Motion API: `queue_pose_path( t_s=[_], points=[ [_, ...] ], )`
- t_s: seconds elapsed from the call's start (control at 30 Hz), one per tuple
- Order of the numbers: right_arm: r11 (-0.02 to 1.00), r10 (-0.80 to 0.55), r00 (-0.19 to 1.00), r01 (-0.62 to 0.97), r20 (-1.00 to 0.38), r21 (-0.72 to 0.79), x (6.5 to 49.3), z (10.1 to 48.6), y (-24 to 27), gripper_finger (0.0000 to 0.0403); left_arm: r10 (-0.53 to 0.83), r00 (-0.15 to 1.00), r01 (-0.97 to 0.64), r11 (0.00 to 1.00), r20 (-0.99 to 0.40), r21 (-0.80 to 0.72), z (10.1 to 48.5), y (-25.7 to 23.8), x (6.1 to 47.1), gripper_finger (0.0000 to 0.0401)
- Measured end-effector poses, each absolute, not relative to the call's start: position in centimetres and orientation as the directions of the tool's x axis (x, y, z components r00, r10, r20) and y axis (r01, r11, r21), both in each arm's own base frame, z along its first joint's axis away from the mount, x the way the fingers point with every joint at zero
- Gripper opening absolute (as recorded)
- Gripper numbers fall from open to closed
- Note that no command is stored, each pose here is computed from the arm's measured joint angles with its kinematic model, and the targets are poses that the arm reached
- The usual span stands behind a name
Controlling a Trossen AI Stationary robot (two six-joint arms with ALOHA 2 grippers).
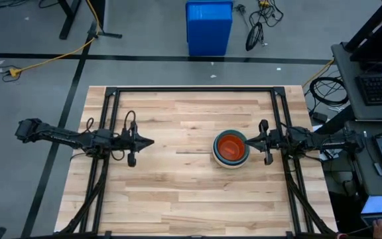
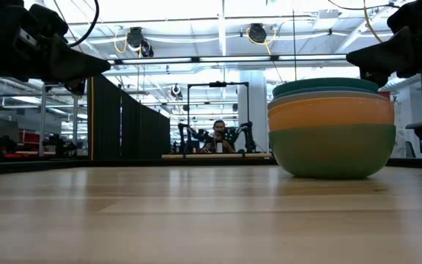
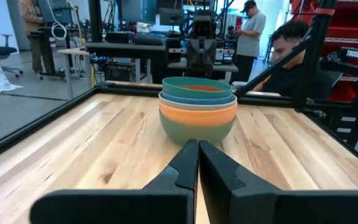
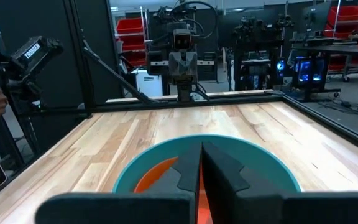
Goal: Nest bowls inside each other
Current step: Return to home position
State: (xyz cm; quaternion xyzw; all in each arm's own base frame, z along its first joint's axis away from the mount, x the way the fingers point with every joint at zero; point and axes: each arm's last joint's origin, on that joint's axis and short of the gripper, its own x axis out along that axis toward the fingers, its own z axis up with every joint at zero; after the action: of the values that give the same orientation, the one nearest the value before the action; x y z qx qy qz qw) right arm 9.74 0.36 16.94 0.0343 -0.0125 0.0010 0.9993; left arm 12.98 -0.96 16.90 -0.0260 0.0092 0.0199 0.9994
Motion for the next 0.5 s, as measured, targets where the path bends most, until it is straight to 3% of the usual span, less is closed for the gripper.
queue_pose_path(
  t_s=[0.5],
  points=[
    [0.997, 0.002, 1.0, -0.004, 0.023, 0.071, 9.74, 16.93, 0.37, 0.0, -0.003, 0.999, 0.006, 0.998, 0.046, -0.07, 17.28, -0.99, 12.17, 0.0]
  ],
)
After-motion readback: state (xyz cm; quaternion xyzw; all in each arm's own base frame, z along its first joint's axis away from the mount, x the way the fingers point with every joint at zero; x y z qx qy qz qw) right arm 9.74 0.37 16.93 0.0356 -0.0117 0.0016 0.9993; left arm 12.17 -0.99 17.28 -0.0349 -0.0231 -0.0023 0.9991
